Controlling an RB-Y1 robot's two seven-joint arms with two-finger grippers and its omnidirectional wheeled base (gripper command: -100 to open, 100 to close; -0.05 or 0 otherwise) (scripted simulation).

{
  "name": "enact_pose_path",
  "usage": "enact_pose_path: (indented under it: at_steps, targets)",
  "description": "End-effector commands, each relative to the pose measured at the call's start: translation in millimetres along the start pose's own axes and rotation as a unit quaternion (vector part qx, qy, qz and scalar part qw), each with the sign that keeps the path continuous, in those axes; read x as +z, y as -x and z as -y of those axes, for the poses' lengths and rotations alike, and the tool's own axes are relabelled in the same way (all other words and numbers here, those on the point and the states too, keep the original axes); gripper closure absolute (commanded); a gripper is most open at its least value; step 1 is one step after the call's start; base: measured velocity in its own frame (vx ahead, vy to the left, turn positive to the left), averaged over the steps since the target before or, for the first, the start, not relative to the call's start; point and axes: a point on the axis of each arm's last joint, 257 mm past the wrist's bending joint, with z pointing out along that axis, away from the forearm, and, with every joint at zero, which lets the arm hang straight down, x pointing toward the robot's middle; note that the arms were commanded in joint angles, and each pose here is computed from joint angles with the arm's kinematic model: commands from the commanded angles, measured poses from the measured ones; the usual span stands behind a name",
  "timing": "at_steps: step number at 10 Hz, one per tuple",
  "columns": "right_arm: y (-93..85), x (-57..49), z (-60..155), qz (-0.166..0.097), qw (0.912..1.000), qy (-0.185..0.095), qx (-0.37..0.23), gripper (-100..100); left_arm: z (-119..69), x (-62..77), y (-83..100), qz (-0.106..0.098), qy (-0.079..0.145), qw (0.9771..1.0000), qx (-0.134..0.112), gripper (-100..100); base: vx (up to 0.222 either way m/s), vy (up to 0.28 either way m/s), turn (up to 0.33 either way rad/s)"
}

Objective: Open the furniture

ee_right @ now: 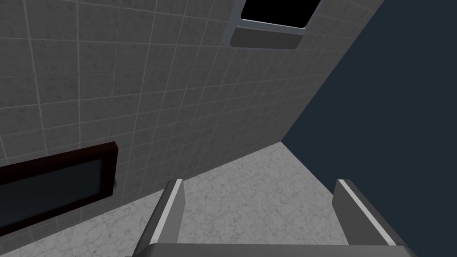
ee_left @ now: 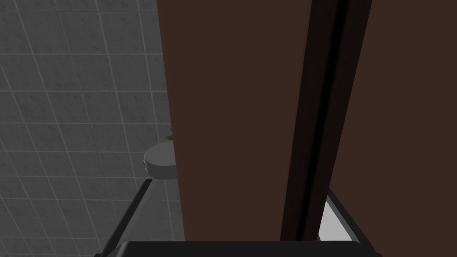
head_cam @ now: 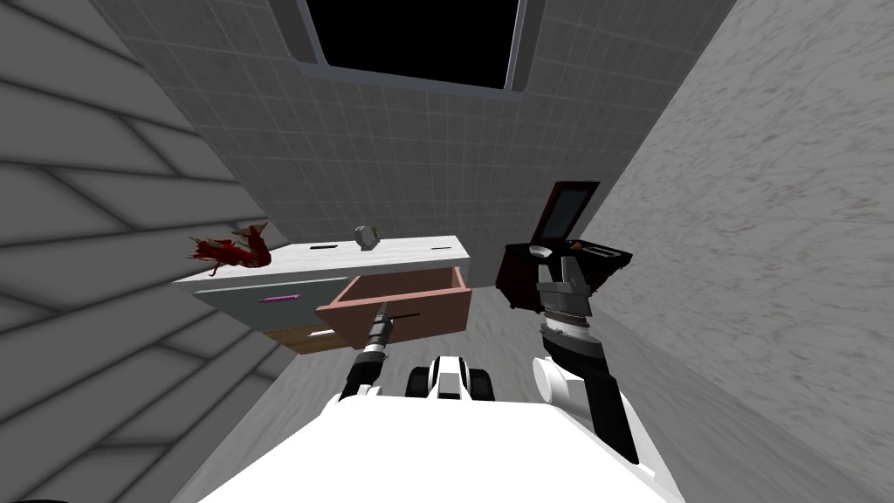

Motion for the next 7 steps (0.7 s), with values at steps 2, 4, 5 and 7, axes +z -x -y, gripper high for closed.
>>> enact_pose_path:
  at_steps: [2,4,5,7]
  targets:
    - [0.0,0.0,0.0,0.0,1.0,0.0,0.0,0,0.6,-0.9,-0.1,0.001,0.004,1.0,0.0,0,0.0,0.0,0.0]
    - [0.0,0.0,0.0,0.0,1.0,0.0,0.0,0,-2.2,-1.8,0.2,0.002,0.008,1.0,0.0,0,0.0,0.0,0.0]
    - [0.0,0.0,0.0,0.0,1.0,0.0,0.0,0,-3.1,-2.1,0.4,0.002,0.009,1.0,0.0,0,0.0,0.0,0.0]
    - [0.0,0.0,0.0,0.0,1.0,0.0,0.0,0,-4.0,-2.4,0.5,0.002,0.01,0.9999,0.0,0,0.0,0.0,0.0]
